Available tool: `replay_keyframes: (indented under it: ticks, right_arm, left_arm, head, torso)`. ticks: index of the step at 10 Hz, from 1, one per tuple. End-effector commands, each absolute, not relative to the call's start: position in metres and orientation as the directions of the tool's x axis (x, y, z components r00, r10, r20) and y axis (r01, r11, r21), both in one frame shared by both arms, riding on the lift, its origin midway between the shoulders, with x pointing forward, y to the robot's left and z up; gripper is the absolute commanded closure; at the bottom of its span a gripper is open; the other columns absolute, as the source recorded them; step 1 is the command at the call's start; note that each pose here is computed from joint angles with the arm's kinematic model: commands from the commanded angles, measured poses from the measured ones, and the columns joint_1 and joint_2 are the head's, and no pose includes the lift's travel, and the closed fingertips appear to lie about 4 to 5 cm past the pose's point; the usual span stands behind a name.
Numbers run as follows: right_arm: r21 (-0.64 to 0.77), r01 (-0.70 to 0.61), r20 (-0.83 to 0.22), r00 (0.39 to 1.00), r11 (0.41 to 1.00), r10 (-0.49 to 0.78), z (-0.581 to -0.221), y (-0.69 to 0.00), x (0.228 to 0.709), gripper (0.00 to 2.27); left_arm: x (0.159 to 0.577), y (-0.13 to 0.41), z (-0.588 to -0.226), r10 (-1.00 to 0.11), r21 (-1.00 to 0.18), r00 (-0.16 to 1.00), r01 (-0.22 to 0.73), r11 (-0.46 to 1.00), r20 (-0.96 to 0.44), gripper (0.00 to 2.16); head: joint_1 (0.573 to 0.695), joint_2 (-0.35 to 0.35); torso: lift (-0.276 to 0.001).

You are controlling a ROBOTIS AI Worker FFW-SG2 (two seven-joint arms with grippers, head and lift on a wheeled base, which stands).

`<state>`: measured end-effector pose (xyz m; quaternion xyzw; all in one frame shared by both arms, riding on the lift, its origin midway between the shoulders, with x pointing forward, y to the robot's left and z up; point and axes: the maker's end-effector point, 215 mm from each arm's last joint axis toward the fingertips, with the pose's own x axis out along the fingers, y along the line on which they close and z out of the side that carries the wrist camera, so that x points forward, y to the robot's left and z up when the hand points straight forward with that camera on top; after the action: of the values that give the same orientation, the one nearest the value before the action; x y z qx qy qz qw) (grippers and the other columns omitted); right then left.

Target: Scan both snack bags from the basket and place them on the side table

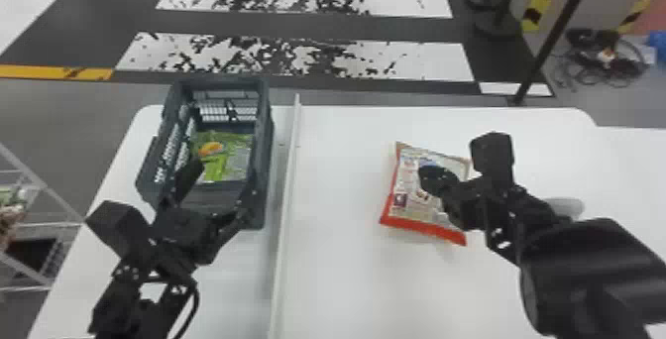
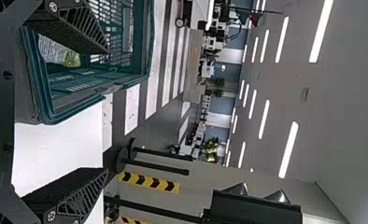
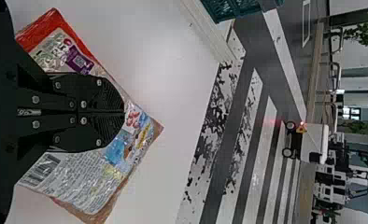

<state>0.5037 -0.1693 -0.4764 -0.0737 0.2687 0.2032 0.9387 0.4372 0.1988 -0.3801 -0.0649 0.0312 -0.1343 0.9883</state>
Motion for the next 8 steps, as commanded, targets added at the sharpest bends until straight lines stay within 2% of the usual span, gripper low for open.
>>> replay_keyframes:
  ticks: [1, 4, 8]
  right_arm:
    - [-0.011, -0.464, -0.540, 0.748, 0.886, 0.385, -0.484, -0.146, 0.507, 2.25]
    - [-0.003, -0.528, -0.594, 0.684, 0.849, 0.423, -0.514, -0.121, 0.501, 2.25]
    - [-0.016, -0.531, -0.626, 0.666, 0.847, 0.406, -0.528, -0.133, 0.493, 2.25]
  left_arm:
    - [0.437, 0.200, -0.381, -0.268, -0.135, 0.962, 0.260, 0.956, -0.047, 0.10]
    - [0.437, 0.198, -0.381, -0.271, -0.139, 0.961, 0.263, 0.955, -0.046, 0.10]
    - [0.436, 0.196, -0.383, -0.273, -0.142, 0.961, 0.264, 0.954, -0.048, 0.10]
  head:
    - [0.695, 0.033]
    - [0.695, 0.078]
    - [0.695, 0.091]
  torso:
    - [-0.075]
    - [-0.075]
    - [-0.075]
